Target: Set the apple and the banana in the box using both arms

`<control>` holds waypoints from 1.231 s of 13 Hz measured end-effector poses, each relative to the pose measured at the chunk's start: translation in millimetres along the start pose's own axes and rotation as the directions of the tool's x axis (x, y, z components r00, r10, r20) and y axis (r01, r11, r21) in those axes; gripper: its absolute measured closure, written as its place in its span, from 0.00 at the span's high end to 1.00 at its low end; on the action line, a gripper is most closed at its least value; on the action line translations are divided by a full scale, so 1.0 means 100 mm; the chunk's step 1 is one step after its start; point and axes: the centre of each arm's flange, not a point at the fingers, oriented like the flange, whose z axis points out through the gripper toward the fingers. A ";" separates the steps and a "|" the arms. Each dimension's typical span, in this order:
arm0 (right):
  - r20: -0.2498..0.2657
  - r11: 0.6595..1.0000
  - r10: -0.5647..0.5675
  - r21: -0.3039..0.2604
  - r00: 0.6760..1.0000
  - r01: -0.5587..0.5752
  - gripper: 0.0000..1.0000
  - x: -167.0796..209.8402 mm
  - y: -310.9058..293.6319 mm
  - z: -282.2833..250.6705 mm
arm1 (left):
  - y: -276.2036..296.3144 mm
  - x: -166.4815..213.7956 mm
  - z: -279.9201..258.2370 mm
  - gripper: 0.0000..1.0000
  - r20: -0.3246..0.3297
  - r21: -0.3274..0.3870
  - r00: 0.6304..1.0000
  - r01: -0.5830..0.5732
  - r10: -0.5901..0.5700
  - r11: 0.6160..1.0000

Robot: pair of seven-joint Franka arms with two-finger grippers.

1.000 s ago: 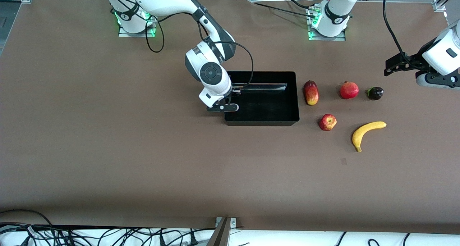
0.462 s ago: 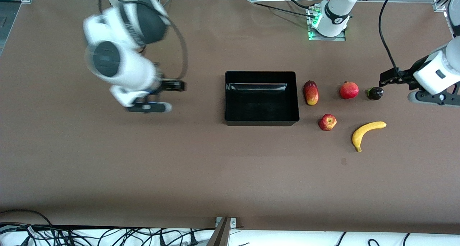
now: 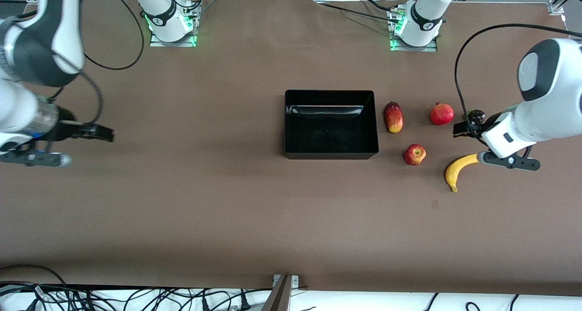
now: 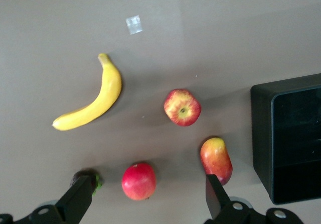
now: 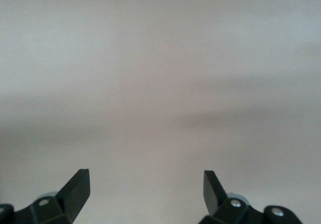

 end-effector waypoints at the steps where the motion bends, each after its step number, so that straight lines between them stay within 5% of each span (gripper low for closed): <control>1: -0.001 1.000 -0.010 0.001 1.000 0.010 1.00 0.02 0.25 0.02 | 0.07 0.03 0.12 1.00 -0.020 0.004 1.000 -0.013 0.013 1.000; 3: 0.015 0.999 -0.032 0.003 0.999 0.032 1.00 0.03 0.39 0.08 | 0.12 0.06 0.56 1.00 -0.038 0.008 0.998 -0.050 0.050 0.999; 7: 0.135 0.992 -0.122 0.006 0.983 0.123 1.00 -0.05 -0.20 0.36 | 0.11 0.05 1.43 1.00 -0.048 0.013 0.987 -0.151 0.152 0.988; 11: 0.217 0.979 -0.202 0.013 0.955 0.204 1.00 -0.38 -0.03 -0.04 | 0.33 0.07 1.87 1.00 -0.037 0.010 0.977 -0.211 0.211 0.977; 16: 0.150 0.972 -0.218 -0.052 0.964 0.228 1.00 -0.60 0.29 -0.66 | 0.57 0.02 2.26 1.00 -0.067 0.014 0.967 -0.245 0.246 0.969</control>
